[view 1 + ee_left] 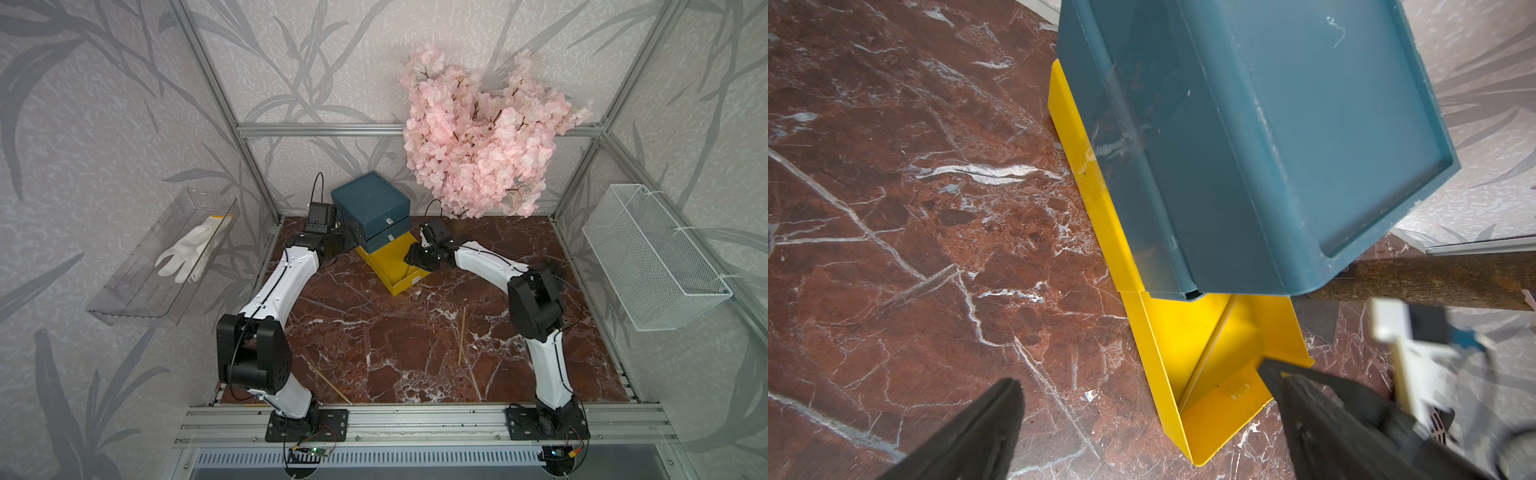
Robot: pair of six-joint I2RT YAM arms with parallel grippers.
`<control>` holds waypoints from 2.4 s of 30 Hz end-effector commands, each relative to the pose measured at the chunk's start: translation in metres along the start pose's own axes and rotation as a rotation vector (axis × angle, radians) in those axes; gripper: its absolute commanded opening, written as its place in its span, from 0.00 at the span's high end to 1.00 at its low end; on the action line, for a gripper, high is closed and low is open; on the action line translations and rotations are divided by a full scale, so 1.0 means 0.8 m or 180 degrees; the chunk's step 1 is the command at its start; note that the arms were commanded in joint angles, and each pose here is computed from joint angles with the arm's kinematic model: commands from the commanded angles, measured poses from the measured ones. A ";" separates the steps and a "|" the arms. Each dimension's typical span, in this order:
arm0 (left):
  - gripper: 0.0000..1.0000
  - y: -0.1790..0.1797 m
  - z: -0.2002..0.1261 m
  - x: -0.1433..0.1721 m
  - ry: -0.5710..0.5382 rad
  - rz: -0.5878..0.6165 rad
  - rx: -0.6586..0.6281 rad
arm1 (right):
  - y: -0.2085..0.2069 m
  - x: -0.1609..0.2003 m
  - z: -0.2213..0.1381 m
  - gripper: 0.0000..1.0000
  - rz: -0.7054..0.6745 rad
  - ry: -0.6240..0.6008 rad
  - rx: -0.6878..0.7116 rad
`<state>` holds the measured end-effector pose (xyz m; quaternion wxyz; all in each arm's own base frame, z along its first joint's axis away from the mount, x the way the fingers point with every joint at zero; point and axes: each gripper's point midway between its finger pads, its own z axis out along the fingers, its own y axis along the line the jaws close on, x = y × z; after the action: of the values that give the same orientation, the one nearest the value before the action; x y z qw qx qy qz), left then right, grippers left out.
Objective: Please place the pencils in the drawer according to their color
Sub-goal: Place the pencil in the drawer, then pick up the pencil from the center of the board, then place the pencil in the drawer.
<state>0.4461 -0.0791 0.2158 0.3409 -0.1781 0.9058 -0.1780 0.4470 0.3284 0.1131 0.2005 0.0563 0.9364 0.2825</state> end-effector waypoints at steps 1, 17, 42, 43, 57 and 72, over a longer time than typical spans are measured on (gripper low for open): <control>0.00 -0.009 -0.008 -0.007 -0.0051 0.0071 0.0071 | 0.005 0.010 -0.067 0.50 -0.0187 -0.0118 0.0004; 0.00 -0.009 -0.002 0.010 0.0041 0.0062 0.0131 | -0.196 0.170 -0.131 0.52 -0.0298 0.0636 0.1558; 0.00 -0.008 0.005 0.016 0.0076 0.0039 0.0122 | -0.241 0.228 -0.067 0.91 -0.0379 0.1295 0.1835; 0.00 -0.007 0.005 0.016 0.0076 0.0041 0.0120 | -0.241 0.229 -0.065 0.96 -0.0375 0.1304 0.1829; 0.00 -0.007 0.004 0.019 0.0088 0.0049 0.0117 | -0.147 0.188 -0.083 1.00 -0.0114 0.0928 0.0855; 0.00 -0.006 0.007 0.018 0.0079 0.0049 0.0101 | -0.003 0.066 -0.078 1.00 0.0228 0.0300 -0.0174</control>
<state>0.4404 -0.0901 0.2021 0.3253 -0.1675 0.9107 -0.1919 0.3496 0.2890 0.1279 0.1362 0.0508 0.9498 0.2770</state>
